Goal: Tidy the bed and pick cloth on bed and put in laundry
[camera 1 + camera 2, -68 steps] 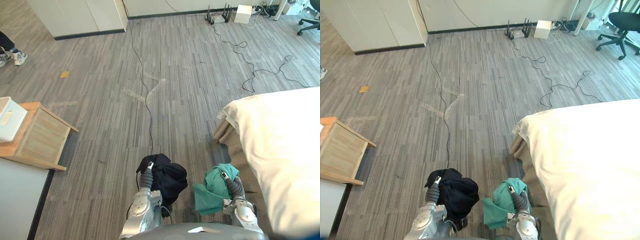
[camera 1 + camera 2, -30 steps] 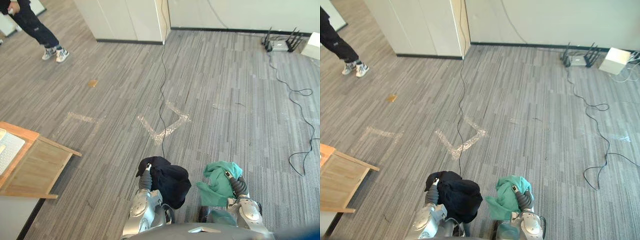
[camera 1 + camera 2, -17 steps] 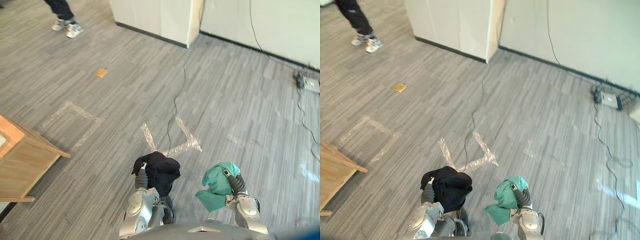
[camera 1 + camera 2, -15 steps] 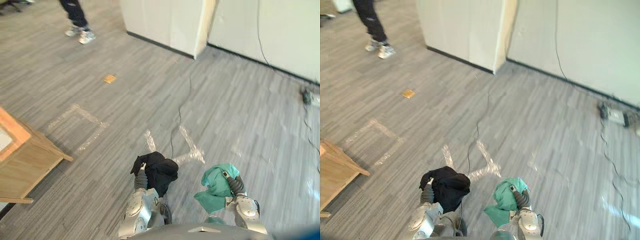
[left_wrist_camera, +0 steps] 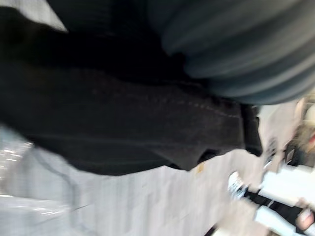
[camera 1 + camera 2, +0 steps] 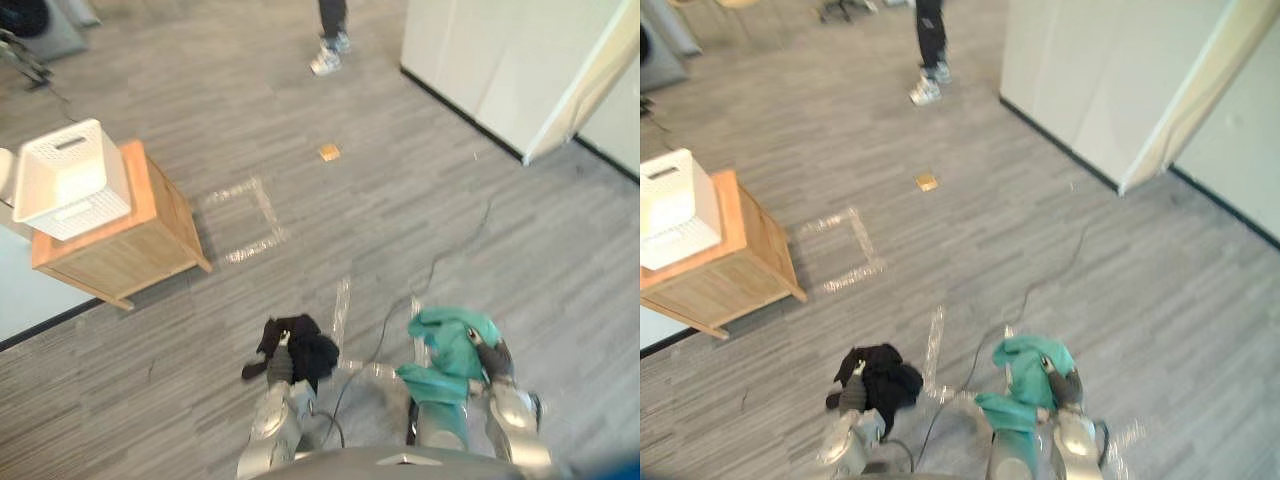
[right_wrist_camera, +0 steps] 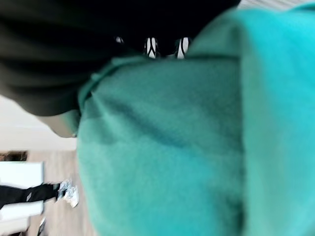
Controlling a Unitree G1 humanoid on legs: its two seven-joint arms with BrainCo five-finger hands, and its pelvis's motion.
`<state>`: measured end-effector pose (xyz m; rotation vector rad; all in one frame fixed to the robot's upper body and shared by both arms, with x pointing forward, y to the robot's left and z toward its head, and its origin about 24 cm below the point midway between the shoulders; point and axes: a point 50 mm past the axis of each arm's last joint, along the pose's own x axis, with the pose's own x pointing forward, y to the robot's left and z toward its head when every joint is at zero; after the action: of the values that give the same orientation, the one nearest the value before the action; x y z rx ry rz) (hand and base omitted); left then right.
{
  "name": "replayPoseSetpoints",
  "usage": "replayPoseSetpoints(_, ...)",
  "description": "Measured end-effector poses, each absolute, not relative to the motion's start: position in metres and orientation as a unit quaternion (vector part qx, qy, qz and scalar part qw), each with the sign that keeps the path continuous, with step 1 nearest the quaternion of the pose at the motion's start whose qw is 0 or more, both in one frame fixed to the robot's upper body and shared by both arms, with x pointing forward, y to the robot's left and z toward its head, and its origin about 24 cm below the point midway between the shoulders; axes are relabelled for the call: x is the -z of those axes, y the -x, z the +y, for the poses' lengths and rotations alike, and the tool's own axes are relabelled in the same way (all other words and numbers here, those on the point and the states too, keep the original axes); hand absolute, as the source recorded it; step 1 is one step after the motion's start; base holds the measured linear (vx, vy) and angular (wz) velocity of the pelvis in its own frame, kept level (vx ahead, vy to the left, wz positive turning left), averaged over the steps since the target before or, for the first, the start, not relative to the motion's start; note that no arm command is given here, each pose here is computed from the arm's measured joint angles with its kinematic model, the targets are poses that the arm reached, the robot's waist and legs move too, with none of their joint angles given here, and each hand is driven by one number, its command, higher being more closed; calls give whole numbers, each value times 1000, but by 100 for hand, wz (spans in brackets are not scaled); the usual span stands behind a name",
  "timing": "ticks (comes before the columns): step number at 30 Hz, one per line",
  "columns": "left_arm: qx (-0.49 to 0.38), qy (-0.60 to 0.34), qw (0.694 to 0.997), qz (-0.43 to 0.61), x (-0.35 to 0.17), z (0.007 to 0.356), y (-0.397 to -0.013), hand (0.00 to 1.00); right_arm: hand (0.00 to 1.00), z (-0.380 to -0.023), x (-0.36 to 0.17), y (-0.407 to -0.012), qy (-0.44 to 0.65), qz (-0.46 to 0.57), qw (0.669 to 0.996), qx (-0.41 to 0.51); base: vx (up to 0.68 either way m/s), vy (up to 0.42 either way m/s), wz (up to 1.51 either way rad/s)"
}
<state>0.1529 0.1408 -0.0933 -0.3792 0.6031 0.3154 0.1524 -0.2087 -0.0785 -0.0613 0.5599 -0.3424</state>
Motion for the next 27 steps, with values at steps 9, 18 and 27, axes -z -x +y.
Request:
replayPoseSetpoints(9,-167,213,905,329,102,135,-125,100,100,-202,80,-153,56,280,948,142,328,-263,21)
replayPoseSetpoints(18,-99,225,927,285,82,118,-150,100,100,-205,81,-151,57,286,944,152,477,70,3)
replayPoseSetpoints(27,-69,219,939,257,68,116,-168,100,100,-202,74,-165,42,262,949,169,507,249,39)
